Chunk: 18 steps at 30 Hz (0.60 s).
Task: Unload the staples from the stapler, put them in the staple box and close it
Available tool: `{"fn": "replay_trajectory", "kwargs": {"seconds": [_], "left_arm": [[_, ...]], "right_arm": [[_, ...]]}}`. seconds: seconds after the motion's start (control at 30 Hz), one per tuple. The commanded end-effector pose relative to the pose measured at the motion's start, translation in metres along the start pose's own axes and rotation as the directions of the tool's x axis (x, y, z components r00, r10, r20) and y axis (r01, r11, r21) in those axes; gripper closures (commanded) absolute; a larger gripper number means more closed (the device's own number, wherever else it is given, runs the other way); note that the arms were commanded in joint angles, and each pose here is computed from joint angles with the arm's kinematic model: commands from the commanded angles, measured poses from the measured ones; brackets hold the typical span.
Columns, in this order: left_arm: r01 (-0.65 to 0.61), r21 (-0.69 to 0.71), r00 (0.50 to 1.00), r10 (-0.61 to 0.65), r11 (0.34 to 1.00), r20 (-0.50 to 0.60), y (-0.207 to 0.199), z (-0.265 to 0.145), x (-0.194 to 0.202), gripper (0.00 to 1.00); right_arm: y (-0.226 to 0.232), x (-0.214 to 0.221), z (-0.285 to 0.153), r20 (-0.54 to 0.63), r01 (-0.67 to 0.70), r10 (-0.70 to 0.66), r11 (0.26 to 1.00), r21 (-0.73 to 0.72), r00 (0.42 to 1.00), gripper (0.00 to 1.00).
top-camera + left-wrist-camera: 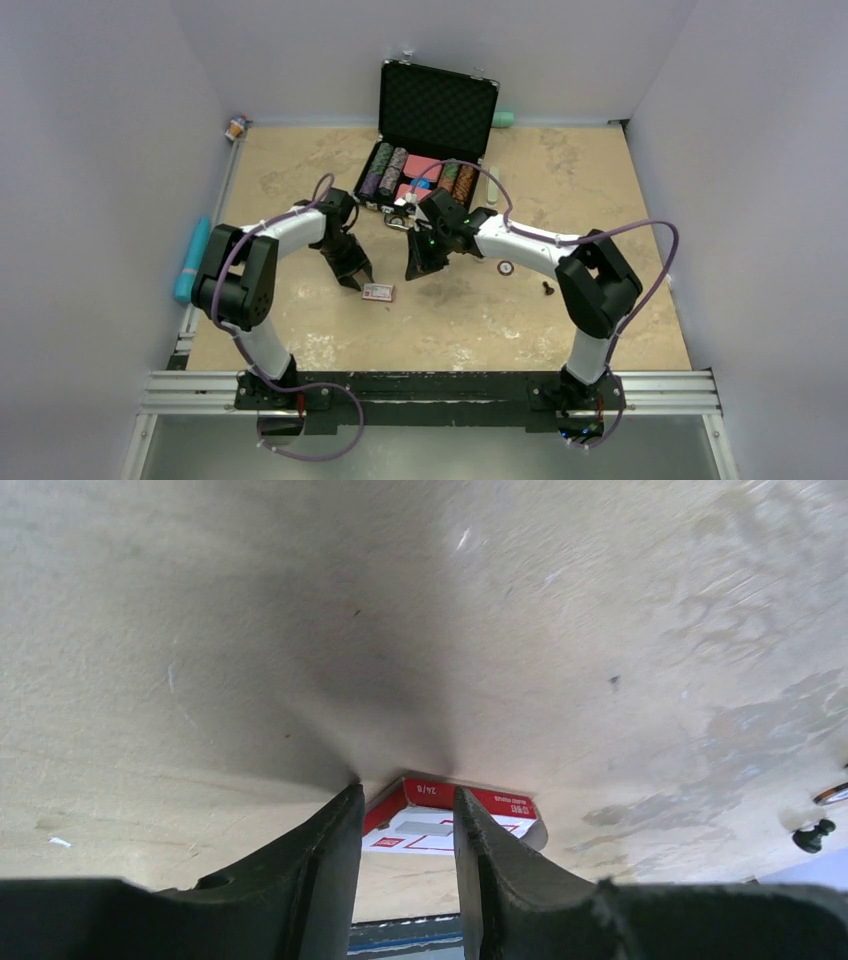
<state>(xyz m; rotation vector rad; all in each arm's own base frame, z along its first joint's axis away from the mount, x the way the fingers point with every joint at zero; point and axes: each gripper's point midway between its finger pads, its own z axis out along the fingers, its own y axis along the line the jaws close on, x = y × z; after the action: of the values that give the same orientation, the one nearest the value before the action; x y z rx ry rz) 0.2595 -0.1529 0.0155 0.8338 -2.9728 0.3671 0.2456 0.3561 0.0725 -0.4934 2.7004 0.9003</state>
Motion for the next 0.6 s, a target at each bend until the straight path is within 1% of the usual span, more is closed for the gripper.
{"fn": "replay_trajectory", "kwargs": {"seconds": [0.0,0.13,0.4,0.57], "left_arm": [[0.015,-0.040,1.000,-0.014,0.999,0.026,0.021,0.007,0.005,0.57],[0.011,0.004,1.000,-0.011,1.000,0.008,0.015,0.013,0.010,0.57],[0.028,0.126,0.999,-0.023,0.992,-0.038,-0.026,0.020,0.020,0.58],[0.032,0.158,0.998,-0.023,0.987,-0.062,-0.041,0.019,0.026,0.58]], "right_arm": [[0.004,-0.016,-0.033,0.070,0.046,-0.049,0.998,0.044,0.996,1.00],[0.000,-0.015,-0.045,0.086,0.038,-0.044,0.997,0.064,0.995,1.00],[-0.003,-0.014,-0.063,0.119,0.021,-0.032,0.996,0.090,0.992,1.00],[-0.007,-0.012,-0.071,0.133,0.012,-0.026,0.995,0.103,0.991,1.00]]}}
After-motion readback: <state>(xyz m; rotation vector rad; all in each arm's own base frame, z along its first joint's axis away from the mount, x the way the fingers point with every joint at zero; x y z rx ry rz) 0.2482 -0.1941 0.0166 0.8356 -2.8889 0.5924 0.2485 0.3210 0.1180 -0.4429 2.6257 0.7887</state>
